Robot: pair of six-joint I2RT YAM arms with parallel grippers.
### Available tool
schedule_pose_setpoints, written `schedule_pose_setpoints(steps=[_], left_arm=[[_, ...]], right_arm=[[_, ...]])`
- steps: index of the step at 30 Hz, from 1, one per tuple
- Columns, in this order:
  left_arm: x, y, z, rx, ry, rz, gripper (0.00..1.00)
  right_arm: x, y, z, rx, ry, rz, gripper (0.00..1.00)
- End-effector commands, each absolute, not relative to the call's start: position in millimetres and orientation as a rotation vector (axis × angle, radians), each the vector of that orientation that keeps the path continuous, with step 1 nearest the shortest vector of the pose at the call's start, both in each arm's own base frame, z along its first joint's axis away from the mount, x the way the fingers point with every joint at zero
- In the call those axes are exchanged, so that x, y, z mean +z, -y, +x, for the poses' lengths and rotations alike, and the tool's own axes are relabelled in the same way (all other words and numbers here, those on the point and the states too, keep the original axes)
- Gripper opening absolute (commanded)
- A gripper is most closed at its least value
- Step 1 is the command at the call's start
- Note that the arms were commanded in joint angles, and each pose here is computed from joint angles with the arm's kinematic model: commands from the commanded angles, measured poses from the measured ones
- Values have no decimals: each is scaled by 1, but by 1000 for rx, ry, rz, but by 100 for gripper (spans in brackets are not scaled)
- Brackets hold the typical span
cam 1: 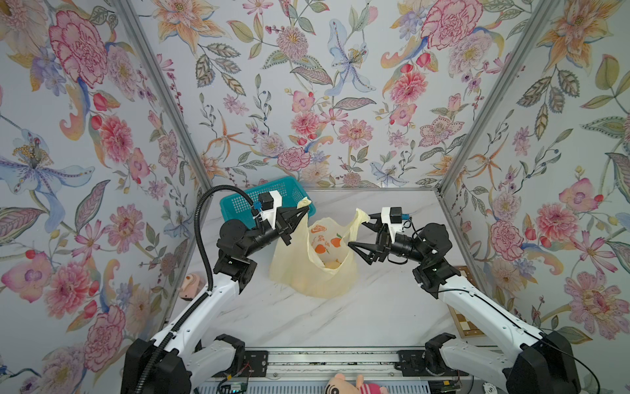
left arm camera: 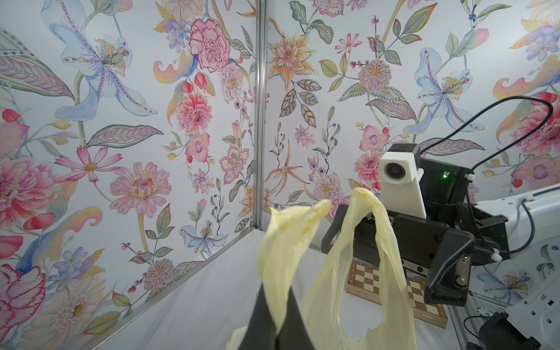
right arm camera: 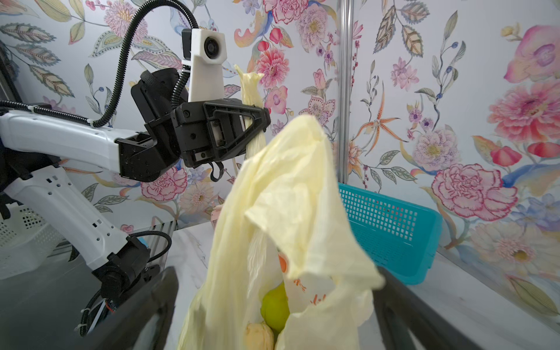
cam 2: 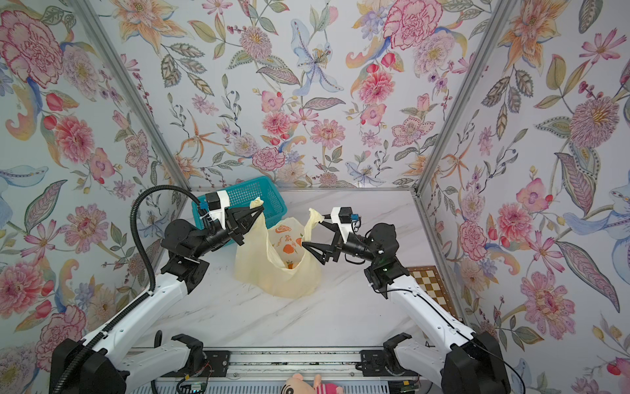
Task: Place the pears into plastic bags & tie knots
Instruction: Tie the plastic bag at the center of the board.
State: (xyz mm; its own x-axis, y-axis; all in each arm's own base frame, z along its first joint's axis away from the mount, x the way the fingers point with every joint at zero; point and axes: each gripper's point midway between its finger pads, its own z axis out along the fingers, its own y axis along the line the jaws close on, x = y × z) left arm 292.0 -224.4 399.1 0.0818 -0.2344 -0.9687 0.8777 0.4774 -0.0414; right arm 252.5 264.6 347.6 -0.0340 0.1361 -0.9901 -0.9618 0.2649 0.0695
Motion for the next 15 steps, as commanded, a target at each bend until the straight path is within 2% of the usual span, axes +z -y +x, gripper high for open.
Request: schedule_pose_setpoints(steps=[1,3,11,13,15], left_arm=[[409,220,284,-928,-1162,690,0],[410,220,284,-928,-1164,690,0],[404,218,292,-895,-1211,675,0],[402,220,295,-894,-1240,678,0],[399,223,299,-895,-1277,688,0]], right_arm=[[369,-265,255,1100,-1166,-873,94],[368,-267,259,1105,-1169,-872,85],[373,-259,267,1108,-1199,-850,10],[377,-255,268,1080,-1210,-867,0],[381,-254,265,1033,-1221,-918,0]])
